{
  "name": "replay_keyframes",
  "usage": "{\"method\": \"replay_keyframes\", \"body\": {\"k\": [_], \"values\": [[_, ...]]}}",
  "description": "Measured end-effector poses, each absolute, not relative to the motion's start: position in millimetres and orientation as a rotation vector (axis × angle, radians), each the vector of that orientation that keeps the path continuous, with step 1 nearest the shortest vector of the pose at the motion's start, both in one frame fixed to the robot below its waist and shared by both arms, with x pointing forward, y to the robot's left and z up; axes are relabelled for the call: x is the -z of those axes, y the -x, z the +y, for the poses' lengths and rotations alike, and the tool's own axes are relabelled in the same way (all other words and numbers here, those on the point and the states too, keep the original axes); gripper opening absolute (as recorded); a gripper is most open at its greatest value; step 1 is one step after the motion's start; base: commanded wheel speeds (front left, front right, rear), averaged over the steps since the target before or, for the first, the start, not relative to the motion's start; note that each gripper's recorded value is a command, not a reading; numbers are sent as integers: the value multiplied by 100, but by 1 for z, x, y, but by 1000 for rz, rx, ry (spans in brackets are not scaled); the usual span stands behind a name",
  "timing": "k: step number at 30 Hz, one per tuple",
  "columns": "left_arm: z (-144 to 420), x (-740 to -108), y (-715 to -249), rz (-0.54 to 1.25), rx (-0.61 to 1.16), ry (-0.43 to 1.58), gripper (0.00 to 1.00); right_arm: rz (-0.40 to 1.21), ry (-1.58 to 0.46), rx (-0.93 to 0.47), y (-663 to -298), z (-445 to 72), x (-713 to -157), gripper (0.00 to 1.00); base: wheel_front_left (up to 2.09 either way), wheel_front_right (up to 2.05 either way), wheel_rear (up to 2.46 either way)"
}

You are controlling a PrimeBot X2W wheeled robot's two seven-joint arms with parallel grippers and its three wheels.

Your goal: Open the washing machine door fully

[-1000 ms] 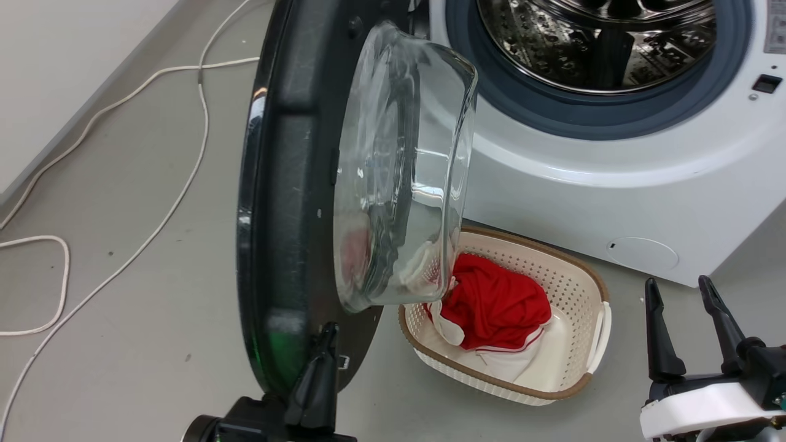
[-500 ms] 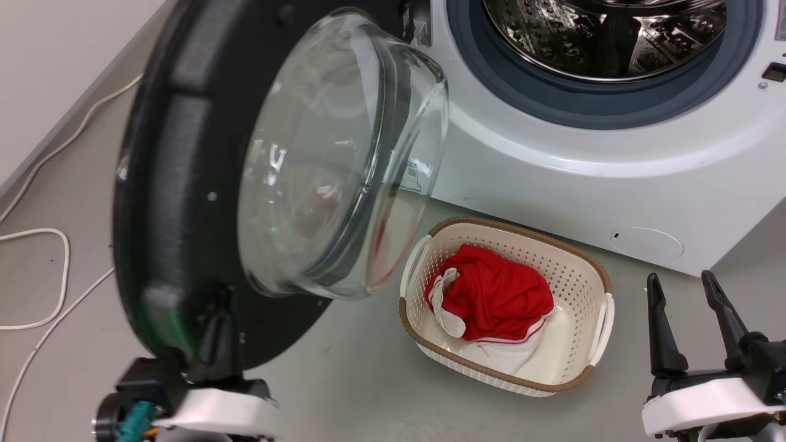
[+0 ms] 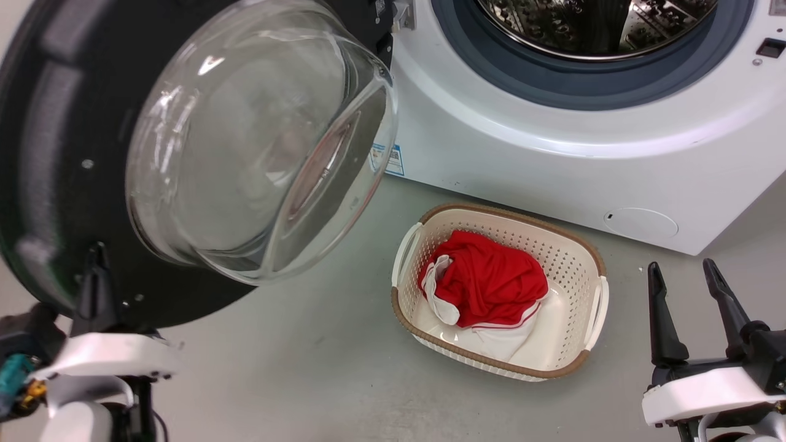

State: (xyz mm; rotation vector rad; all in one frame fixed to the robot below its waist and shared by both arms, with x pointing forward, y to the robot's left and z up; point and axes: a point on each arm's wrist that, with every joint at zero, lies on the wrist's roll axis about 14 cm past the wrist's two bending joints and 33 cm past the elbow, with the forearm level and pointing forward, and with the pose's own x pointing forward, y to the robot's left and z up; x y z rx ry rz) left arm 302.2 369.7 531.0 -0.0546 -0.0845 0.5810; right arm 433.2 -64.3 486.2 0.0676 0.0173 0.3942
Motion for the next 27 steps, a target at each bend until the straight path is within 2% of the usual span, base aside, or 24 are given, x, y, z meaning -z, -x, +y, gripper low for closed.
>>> {"method": "replay_keyframes", "body": {"k": [17,27], "values": [[441,-531,-311,-42,-674,5,0,26,-72,-361,-436,-75,-479,100,0,0,0],[436,-528,-306,-44,-661,-8,0,7,-81,-346,-431,-80,-485,100,0,0,0]]}}
